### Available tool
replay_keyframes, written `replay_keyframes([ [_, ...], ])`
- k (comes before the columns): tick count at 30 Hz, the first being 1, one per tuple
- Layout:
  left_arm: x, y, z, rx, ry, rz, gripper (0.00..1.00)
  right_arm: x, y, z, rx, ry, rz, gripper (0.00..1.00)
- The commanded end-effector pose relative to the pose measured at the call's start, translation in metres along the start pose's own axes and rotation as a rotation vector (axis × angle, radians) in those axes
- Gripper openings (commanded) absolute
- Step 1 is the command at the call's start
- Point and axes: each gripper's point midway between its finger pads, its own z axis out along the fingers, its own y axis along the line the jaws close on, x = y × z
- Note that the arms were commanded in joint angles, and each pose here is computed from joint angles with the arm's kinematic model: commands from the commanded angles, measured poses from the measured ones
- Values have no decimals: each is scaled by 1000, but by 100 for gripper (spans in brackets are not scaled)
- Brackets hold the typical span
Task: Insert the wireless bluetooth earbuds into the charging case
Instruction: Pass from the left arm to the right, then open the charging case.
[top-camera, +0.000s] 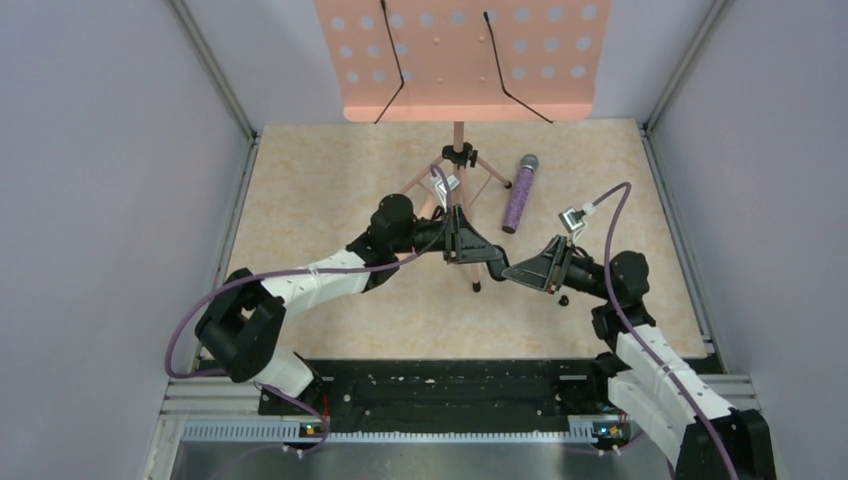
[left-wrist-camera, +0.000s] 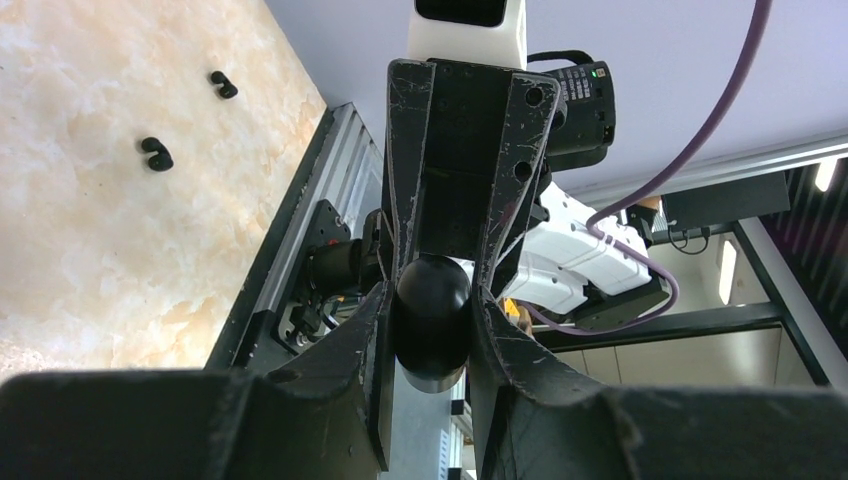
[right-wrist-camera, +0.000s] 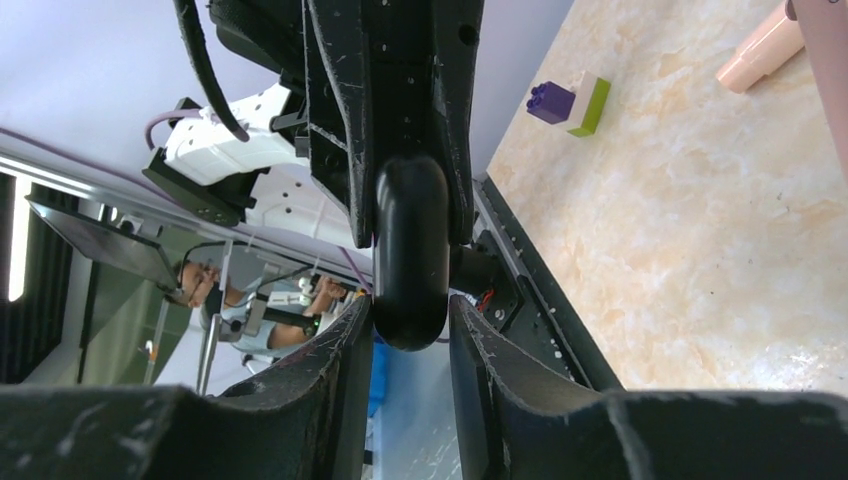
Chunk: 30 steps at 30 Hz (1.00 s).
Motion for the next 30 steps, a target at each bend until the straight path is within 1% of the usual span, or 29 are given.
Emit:
replay_keyframes([
  [1, -2, -25, 2, 81, 7, 64, 0, -7, 8, 1, -45, -37, -34, 32],
  [5, -1, -26, 4, 84, 11, 62, 0, -9, 10, 2, -50, -46, -32, 21],
  [8, 0, -27, 4, 86, 14, 63, 0, -10, 10, 1, -48, -58, -30, 19],
  [9, 0, -27, 5, 86, 16, 62, 0, -10, 10, 1, -48, -63, -28, 12],
  [10, 0, -27, 5, 87, 16, 62, 0, -11, 10, 1, -49, -71, -32, 0],
  [11, 0, -26, 5, 85, 17, 63, 0, -12, 9, 1, -43, -78, -30, 0],
  [12, 0, -26, 5, 80, 20, 62, 3, -13, 8, 0, -34, -87, -30, 0],
  [15, -3, -23, 5, 46, 4, 69, 38, -16, 0, 0, 17, -115, -11, 0],
  [16, -4, -22, 4, 32, -6, 75, 48, -16, -2, -1, 29, -125, -8, 0],
  [17, -5, -20, 2, 14, -15, 80, 55, -18, -5, -2, 45, -140, -3, 0],
  [18, -6, -19, 1, -3, -25, 88, 60, -18, -7, -2, 54, -153, 0, 0],
  [20, -6, -18, -2, -28, -34, 101, 62, -20, -9, -4, 67, -175, 12, 0],
  [25, -4, -15, -3, -28, -38, 89, 61, -20, -12, -4, 62, -194, 31, 0],
  [28, -4, -15, -2, -6, -41, 74, 57, -20, -10, -4, 51, -188, 32, 0],
  [30, -4, -14, 0, -1, -43, 68, 51, -21, -9, -3, 48, -184, 30, 0],
])
